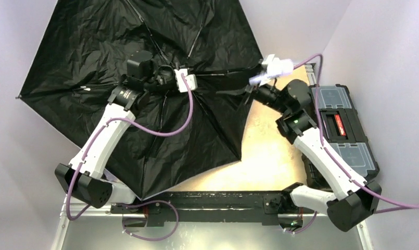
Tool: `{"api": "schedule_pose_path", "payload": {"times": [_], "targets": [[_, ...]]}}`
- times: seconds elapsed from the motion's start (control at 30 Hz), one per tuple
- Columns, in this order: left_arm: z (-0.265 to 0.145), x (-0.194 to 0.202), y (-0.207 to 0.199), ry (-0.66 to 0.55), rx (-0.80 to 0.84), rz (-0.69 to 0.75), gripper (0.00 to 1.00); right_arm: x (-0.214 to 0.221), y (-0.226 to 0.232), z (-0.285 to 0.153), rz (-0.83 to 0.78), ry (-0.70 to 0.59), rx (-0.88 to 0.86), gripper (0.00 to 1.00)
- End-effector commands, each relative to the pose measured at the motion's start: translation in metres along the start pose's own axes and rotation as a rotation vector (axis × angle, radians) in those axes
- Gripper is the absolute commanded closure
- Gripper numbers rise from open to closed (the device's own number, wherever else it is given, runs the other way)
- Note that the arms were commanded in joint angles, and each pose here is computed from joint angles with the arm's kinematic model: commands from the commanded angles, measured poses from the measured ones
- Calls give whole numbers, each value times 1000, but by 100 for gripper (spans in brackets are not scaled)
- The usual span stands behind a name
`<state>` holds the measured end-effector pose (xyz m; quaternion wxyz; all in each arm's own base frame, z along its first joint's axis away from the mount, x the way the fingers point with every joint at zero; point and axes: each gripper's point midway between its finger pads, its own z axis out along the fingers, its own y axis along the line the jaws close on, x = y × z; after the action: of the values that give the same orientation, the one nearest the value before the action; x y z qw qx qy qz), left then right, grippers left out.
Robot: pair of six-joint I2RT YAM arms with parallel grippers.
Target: Open the umbrella
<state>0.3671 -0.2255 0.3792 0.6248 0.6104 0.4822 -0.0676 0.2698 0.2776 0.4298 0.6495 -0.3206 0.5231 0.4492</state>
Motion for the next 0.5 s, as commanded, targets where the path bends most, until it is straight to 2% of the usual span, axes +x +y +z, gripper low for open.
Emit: {"api": "schedule_pose_path", "payload": {"times": [0.0,0.13,0.23,0.47], "targets": [[-29,-42,55,-33,-142,438,100,11,-55,-34,131,72,193,12],[-40,-52,68,2,-167,734,100,-12,-58,-40,150,104,198,13],[-45,-59,76,39,-158,902,100,-30,-35,-32,235,120,88,14],[-51,-67,80,84,-96,1113,100,-42,18,-10,351,160,-140,8]]}}
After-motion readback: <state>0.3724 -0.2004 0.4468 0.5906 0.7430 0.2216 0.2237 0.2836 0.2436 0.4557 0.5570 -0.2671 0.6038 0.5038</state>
